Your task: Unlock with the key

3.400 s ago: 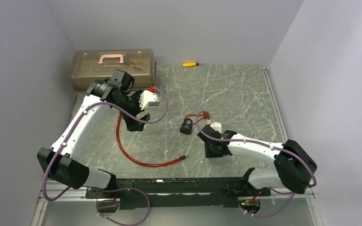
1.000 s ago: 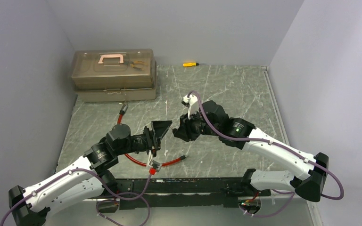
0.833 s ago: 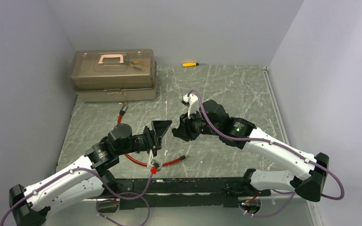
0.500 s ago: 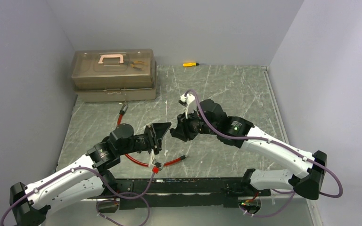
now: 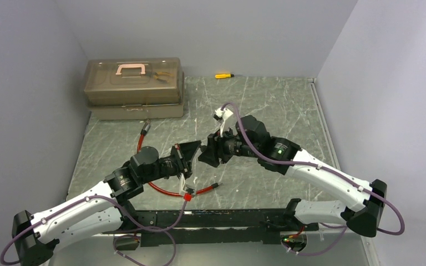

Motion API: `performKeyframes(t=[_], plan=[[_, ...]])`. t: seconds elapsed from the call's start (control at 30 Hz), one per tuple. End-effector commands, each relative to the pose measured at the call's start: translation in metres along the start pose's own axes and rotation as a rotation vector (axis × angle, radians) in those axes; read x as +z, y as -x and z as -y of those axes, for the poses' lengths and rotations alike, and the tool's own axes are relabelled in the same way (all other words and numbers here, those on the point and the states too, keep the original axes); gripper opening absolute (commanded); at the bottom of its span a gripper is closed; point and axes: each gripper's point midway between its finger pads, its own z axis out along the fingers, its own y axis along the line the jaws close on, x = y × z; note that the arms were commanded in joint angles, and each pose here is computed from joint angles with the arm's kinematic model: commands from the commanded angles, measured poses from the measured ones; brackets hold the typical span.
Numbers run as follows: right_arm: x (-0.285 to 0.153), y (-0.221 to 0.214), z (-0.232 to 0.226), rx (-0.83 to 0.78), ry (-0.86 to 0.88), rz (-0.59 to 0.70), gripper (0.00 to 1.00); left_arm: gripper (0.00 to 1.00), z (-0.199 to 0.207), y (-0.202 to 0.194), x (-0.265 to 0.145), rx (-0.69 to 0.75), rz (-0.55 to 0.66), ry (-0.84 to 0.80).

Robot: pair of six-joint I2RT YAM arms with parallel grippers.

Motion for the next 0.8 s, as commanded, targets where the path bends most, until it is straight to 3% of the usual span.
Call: performKeyframes(t=[0.0,0.23,0.43,0.77], plan=[[-0.02,0.025,-0.009,0.07,0.105,0.114,0.57,0.0,-0.036,-0.014,-0.009,0.025,-0.086,0.165],[-0.036,0.025,0.005,0.26,0.326,0.142,0.58,0.0,-0.041,-0.014,-0.016,0.121,-0.136,0.266],[-0.044,0.033,-0.014,0.3,0.516,0.134,0.6,0.0,-0.042,-0.014,-0.015,0.156,-0.153,0.283],[-0.037,0.04,-0.012,0.331,0.55,0.146,0.53,0.0,-0.042,-0.012,-0.014,0.188,-0.151,0.286]])
